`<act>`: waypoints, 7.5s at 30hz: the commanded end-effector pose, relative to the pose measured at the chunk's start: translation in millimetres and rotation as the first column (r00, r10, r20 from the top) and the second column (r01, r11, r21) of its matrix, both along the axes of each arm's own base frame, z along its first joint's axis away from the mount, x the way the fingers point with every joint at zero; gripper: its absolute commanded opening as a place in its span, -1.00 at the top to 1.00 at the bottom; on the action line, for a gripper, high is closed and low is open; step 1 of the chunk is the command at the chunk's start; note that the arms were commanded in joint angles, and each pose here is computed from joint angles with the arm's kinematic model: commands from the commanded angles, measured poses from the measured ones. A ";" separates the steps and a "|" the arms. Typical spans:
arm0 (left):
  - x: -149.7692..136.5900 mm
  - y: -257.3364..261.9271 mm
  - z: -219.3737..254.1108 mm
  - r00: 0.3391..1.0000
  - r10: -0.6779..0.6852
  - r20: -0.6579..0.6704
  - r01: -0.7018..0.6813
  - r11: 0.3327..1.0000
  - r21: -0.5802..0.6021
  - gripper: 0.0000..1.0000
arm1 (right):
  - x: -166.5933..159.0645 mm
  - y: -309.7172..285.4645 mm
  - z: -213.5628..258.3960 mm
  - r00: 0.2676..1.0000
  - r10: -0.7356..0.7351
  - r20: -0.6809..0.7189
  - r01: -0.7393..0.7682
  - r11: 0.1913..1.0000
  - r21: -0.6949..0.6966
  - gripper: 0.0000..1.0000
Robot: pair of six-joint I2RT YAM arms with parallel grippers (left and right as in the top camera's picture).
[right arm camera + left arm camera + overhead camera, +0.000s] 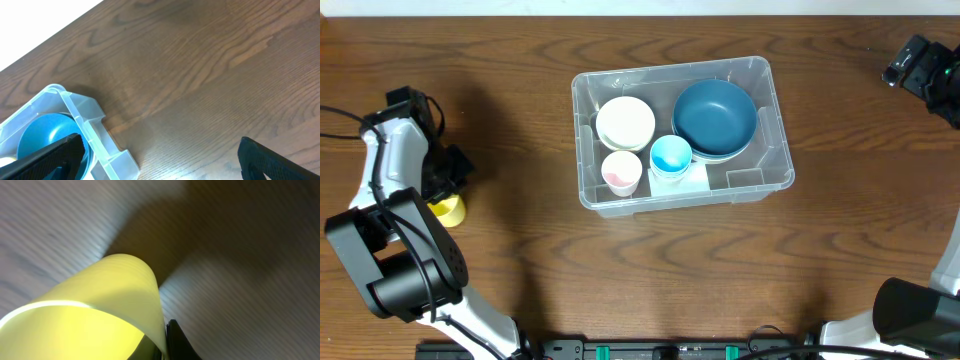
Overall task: Pack container
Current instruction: 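Grasp the rim of the yellow cup with the left gripper, then carry the yellow cup into the container and stack it on the pink cup, then release the yellow cup and move the left gripper to the last yellow cup, then grasp the rim of the last yellow cup with the left gripper, then carry the yellow cup over the container and lower it onto the yellow cup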
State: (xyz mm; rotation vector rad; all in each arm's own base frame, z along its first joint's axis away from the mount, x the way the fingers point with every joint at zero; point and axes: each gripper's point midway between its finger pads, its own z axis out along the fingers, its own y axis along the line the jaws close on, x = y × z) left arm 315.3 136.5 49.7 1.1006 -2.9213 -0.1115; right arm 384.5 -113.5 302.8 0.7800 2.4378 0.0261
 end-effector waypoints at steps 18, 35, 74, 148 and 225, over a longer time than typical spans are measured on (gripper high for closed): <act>39.9 -201.1 178.4 0.635 -0.584 0.505 0.603 0.784 0.147 0.88 | -0.2 0.8 0.0 1.000 -0.009 0.001 0.008 1.000 0.006 -0.98; 2.5 -323.3 178.9 0.347 -0.786 0.512 0.851 0.493 0.181 0.88 | -0.2 0.8 0.0 1.000 -0.009 0.001 0.008 1.000 0.006 -0.98; 58.3 -190.9 240.2 0.578 -0.654 0.488 0.531 0.756 0.383 -0.72 | -0.2 0.8 0.0 1.000 -0.009 0.001 0.008 1.000 0.006 -0.98; 109.7 2.6 10.9 0.944 -0.266 0.194 0.256 0.964 0.075 0.90 | -0.2 0.8 -0.1 1.000 -0.009 0.001 0.008 1.000 0.006 -0.98; 9.8 -333.7 132.1 0.409 -0.868 0.281 0.881 0.456 0.128 0.88 | -0.2 0.8 -0.1 1.000 -0.009 0.001 0.009 1.000 0.007 -0.98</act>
